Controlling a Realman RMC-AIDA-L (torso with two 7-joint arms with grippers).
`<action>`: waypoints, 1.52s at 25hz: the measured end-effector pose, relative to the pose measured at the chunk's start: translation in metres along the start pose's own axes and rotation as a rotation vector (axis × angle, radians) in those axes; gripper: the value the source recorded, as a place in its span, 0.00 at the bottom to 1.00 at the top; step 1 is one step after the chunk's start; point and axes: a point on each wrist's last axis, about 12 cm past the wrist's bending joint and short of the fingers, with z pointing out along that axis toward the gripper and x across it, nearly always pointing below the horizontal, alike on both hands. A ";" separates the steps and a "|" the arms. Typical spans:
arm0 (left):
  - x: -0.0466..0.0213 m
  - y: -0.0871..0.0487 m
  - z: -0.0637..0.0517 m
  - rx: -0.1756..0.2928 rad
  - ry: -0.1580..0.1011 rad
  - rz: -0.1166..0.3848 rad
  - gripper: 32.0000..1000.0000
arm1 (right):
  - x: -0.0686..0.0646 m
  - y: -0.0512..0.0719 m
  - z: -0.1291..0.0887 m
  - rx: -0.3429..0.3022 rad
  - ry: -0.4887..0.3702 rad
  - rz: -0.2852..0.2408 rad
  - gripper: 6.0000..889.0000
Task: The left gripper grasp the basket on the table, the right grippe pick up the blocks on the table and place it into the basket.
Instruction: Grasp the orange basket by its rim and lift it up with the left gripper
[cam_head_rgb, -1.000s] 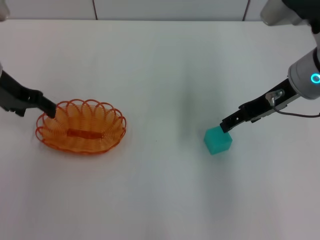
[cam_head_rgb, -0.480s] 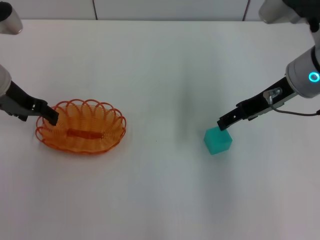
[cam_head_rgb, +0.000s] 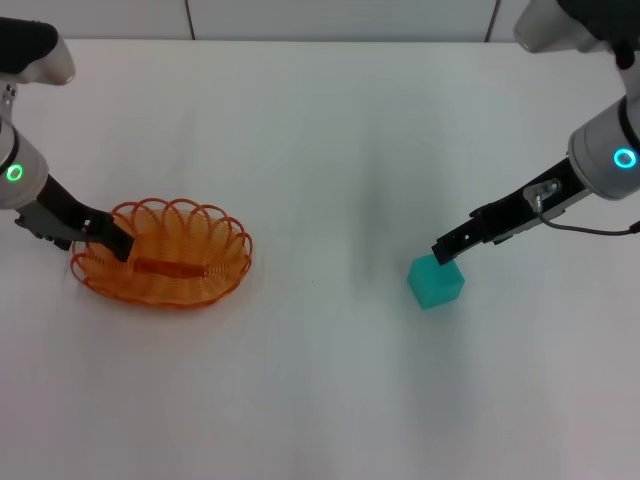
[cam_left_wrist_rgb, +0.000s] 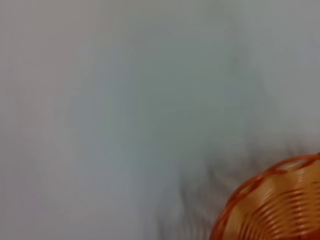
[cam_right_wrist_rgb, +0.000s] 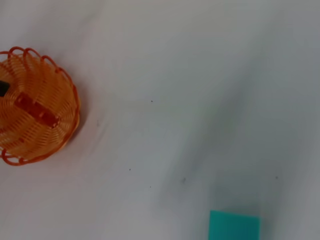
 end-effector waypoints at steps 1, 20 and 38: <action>0.0002 -0.001 0.001 0.002 0.002 0.001 0.83 | 0.000 0.000 0.000 0.000 0.000 0.000 1.00; 0.0017 -0.002 0.004 -0.011 0.006 -0.004 0.83 | 0.000 0.000 0.000 -0.001 -0.004 -0.004 1.00; 0.0020 -0.004 0.005 -0.009 0.005 0.026 0.25 | 0.001 -0.001 0.000 -0.003 -0.007 -0.001 1.00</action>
